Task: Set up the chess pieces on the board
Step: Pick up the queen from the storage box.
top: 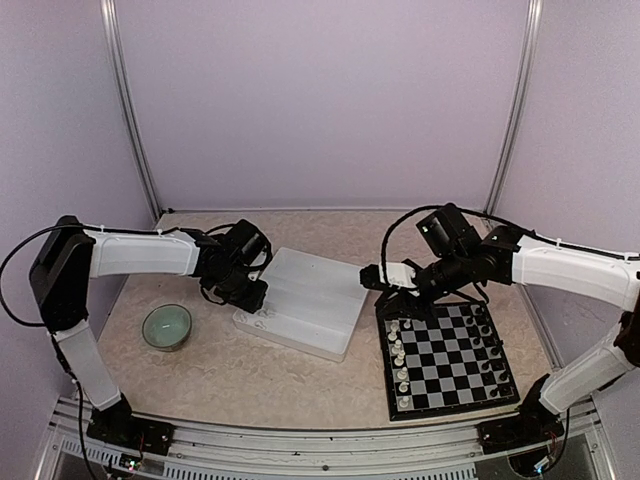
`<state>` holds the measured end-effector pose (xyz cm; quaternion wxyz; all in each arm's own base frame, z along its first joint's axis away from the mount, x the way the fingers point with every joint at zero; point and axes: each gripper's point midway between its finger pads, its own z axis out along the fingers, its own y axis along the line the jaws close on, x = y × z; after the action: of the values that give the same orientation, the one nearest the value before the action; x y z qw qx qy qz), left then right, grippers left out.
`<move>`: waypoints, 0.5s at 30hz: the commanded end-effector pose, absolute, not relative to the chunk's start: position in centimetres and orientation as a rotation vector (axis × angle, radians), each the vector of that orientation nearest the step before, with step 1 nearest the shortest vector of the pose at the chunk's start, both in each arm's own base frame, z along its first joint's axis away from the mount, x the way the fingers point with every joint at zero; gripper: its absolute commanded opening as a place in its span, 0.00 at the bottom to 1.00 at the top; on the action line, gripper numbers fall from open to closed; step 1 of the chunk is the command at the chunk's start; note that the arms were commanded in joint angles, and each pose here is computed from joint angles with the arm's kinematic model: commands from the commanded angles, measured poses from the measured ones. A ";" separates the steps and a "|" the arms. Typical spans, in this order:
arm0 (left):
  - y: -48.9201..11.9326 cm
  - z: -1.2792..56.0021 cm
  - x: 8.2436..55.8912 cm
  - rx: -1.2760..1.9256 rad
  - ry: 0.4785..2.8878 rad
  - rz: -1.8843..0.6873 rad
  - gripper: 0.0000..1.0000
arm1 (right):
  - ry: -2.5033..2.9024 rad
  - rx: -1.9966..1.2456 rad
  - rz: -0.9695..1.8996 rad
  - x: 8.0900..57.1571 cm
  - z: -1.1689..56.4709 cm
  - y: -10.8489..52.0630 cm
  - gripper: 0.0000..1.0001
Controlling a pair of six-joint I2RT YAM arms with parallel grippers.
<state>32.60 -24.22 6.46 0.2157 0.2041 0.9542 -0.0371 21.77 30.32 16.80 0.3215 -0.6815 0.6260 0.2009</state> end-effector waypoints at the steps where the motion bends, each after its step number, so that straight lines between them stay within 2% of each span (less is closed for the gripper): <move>1: -24.7 5.6 33.3 0.575 2.681 -0.169 0.31 | 1.595 -1.757 0.596 21.6 18.2 31.3 0.23; 15: -25.1 3.1 34.3 0.561 2.719 -0.193 0.27 | 1.600 -1.758 0.595 21.5 17.9 31.2 0.22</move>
<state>33.37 -24.38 3.22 0.1728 0.1975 0.9634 -0.0553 21.65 30.95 17.41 0.3317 -0.6781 0.6185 0.2180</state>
